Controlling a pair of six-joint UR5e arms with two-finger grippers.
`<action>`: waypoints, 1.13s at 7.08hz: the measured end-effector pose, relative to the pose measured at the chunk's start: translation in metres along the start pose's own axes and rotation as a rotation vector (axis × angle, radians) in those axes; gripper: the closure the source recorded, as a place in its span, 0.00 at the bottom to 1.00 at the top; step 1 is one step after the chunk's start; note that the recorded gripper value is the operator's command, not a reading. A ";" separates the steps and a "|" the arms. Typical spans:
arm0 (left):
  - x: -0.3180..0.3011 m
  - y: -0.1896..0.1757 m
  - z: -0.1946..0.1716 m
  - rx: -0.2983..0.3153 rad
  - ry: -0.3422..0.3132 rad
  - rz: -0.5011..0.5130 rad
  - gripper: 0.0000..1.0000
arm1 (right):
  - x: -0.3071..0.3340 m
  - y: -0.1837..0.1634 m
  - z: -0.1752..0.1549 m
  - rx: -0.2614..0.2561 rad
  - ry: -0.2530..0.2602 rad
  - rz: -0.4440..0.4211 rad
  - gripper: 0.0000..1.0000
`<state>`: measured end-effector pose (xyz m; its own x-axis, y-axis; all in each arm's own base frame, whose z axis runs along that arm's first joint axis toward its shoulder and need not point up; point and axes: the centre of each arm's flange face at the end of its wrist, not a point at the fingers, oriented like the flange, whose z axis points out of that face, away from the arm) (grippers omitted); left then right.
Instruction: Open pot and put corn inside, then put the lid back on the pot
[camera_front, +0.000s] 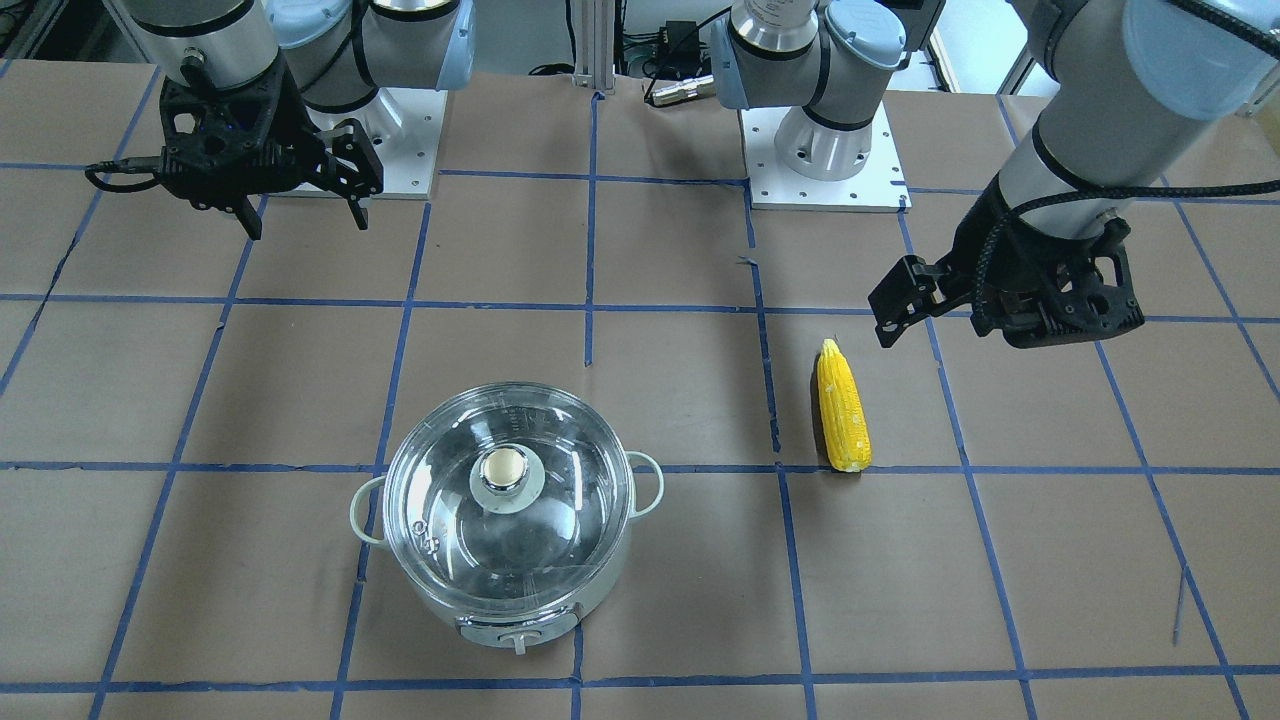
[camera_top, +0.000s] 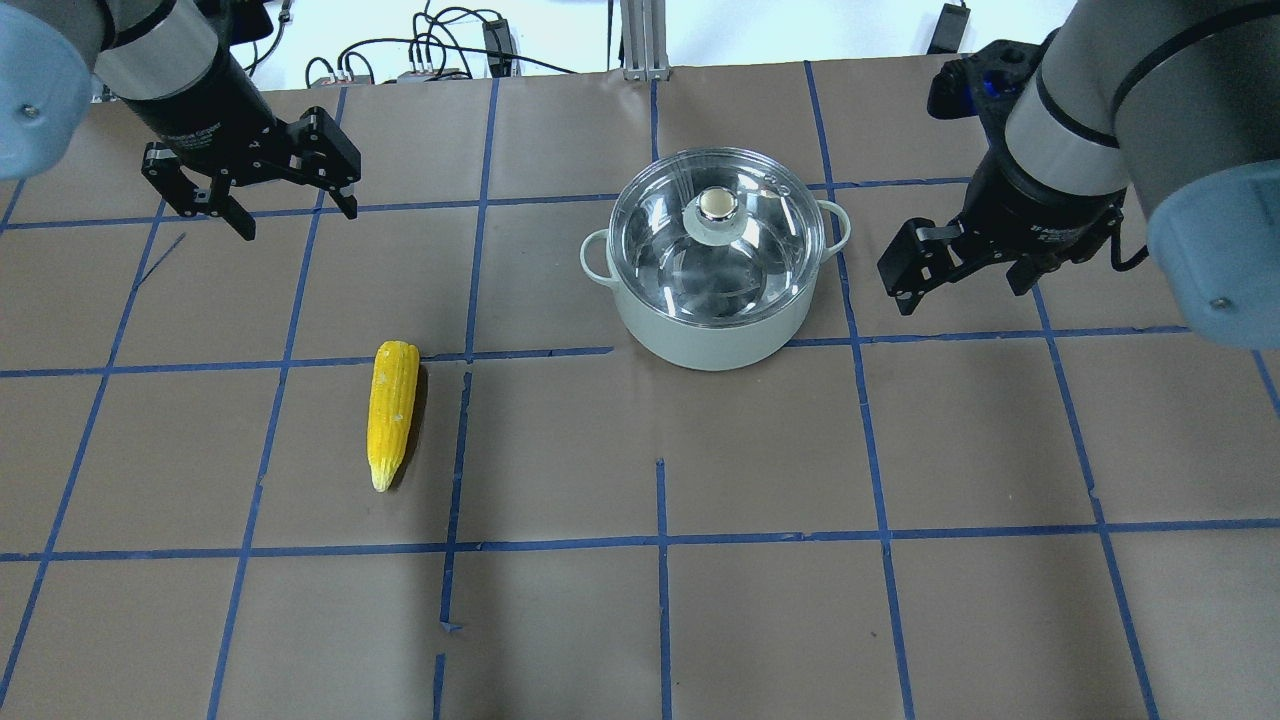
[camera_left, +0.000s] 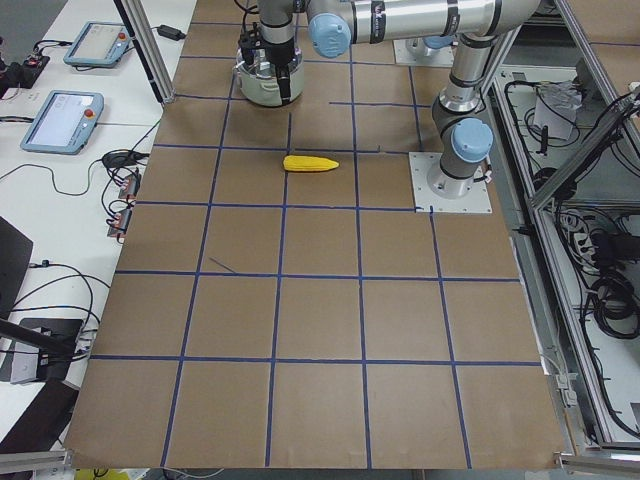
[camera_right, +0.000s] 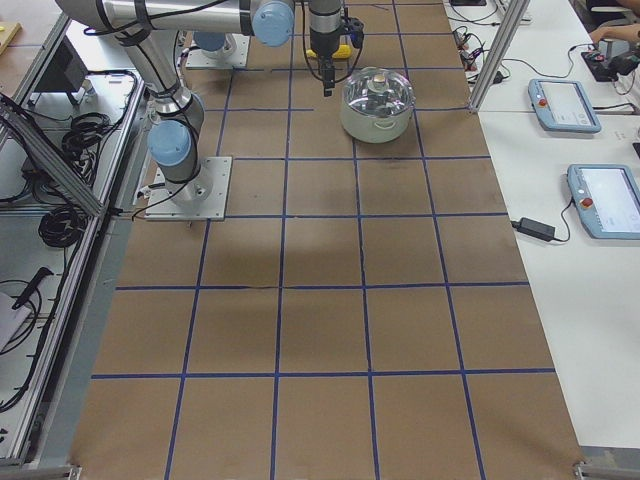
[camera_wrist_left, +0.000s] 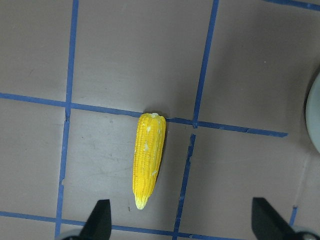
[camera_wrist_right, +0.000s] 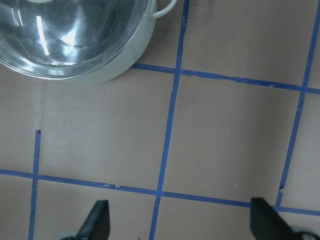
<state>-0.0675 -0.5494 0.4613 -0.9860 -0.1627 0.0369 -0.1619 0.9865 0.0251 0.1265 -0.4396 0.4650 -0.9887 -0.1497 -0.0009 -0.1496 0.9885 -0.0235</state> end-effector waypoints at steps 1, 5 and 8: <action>0.000 0.000 0.000 -0.001 0.000 0.000 0.00 | 0.000 0.000 0.000 0.000 -0.001 0.000 0.00; 0.000 -0.006 0.008 -0.005 -0.002 0.000 0.00 | 0.001 -0.036 -0.002 0.015 -0.014 -0.008 0.00; 0.000 -0.004 0.014 -0.013 -0.002 0.002 0.00 | -0.039 -0.092 0.016 0.022 -0.017 -0.046 0.01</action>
<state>-0.0675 -0.5534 0.4477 -0.9863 -0.1610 0.0348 -0.1596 0.9864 0.0384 0.1792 -0.5254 0.4508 -0.9806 -0.1956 -0.0163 -0.1946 0.9798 -0.0462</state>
